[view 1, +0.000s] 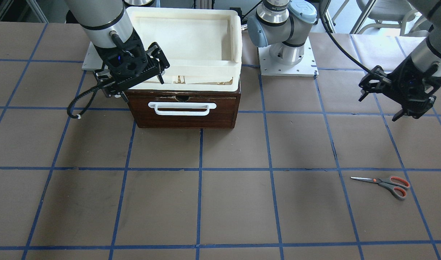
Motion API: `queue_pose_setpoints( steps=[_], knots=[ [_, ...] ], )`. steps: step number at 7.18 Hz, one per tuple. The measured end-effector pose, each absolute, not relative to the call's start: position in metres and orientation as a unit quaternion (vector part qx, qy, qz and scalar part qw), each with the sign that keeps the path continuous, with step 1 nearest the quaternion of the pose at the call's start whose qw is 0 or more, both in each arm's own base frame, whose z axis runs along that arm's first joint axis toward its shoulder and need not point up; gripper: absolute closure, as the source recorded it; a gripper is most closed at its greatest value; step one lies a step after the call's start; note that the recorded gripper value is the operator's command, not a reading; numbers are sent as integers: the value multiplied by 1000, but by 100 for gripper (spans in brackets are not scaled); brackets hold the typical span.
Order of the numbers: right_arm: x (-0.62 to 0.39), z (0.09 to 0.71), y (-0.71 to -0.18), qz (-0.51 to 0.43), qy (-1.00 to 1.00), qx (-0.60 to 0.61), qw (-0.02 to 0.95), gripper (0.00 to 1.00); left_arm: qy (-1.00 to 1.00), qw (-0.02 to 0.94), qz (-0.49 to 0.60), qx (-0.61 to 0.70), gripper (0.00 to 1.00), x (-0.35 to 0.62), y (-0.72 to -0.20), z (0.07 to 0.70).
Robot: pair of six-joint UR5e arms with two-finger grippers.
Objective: Place scissors in drawer with both arms
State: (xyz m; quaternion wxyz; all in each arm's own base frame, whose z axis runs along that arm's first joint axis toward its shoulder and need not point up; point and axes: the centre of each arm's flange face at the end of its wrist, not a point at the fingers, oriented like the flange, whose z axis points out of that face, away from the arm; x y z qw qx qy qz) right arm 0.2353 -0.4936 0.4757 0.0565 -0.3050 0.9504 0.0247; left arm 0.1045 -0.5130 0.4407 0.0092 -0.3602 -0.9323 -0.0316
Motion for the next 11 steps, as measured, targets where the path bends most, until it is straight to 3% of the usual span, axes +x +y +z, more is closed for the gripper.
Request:
queue_pose_setpoints(
  steps=[5, 11],
  knots=[
    [331, 380, -515, 32, 892, -448, 59, 1, -800, -9, -16, -600, 0, 255, -539, 306],
    [328, 341, -512, 83, 721, -682, 90, 0, -680, -11, 0, -733, 1, 274, -576, 209]
  ],
)
